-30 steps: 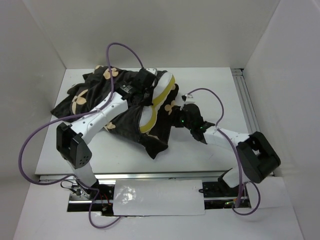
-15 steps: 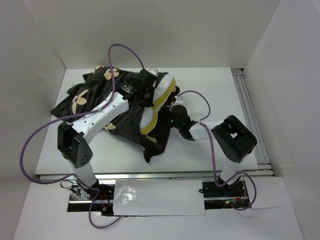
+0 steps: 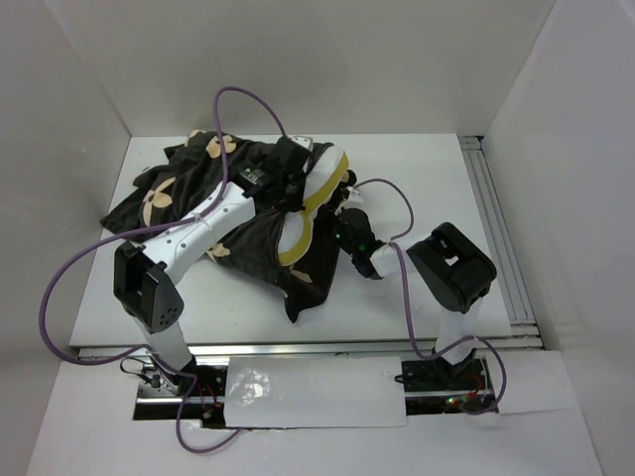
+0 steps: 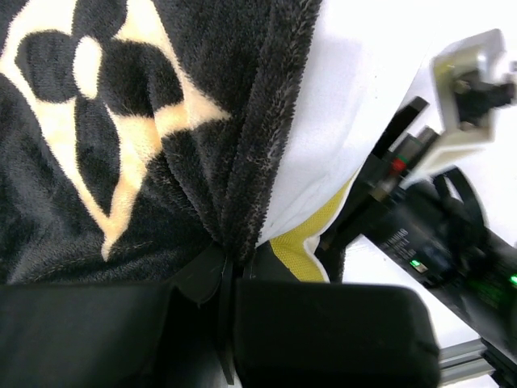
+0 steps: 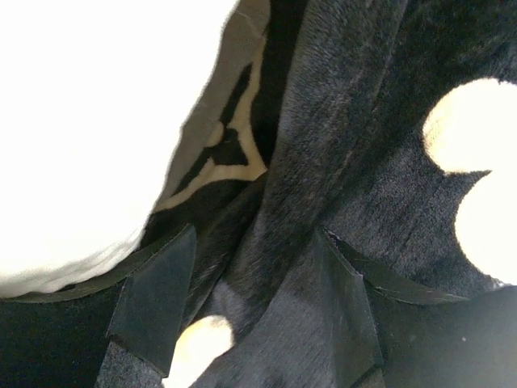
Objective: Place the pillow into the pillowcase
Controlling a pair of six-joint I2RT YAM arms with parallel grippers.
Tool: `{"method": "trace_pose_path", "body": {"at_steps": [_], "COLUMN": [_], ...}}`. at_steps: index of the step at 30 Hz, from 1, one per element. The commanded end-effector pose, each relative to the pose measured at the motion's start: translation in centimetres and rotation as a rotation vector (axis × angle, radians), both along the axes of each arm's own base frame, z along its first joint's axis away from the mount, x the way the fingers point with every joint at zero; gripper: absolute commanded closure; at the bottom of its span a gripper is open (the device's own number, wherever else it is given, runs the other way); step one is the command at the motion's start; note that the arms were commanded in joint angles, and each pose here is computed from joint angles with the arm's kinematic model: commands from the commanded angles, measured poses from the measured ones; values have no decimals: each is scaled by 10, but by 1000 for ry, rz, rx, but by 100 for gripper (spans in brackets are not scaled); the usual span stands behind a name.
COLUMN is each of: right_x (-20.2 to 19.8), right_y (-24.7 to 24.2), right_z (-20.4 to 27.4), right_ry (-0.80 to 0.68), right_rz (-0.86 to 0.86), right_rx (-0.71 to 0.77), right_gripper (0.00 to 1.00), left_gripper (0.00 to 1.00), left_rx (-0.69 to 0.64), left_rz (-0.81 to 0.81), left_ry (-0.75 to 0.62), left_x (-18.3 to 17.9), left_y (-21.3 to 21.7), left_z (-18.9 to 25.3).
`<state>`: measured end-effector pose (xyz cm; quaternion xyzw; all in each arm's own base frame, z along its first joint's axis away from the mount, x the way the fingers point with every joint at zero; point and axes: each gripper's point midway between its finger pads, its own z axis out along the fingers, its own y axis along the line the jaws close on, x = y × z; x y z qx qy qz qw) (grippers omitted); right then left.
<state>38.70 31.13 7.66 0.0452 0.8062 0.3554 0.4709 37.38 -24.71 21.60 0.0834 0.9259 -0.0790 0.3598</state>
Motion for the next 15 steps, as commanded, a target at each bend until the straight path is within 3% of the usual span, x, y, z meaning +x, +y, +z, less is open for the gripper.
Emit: {"method": "trace_pose_path", "body": {"at_steps": [1, 4, 7, 8, 9, 15], "right_x": [16, 22, 20, 17, 13, -1], "right_y": [14, 19, 17, 16, 9, -49], "right_z": [10, -3, -11, -7, -1, 7], "right_ry": [-35, -2, 11, 9, 8, 57], "right_rz": [-13, -13, -13, -16, -32, -179], "right_rx": [36, 10, 0, 13, 7, -192], "right_gripper": [33, 36, 72, 79, 99, 100], "left_gripper": [100, 100, 100, 100, 100, 100], "left_rx": [-110, -110, -104, -99, -93, -36], "left_rz": [15, 15, 22, 29, 45, 88], "left_ry": [-144, -143, -147, -151, -156, -106], "left_x": [10, 8, 9, 10, 13, 30], "left_y": [-4, -3, -1, 0, 5, 14], "left_z": [55, 55, 55, 55, 56, 24]}}
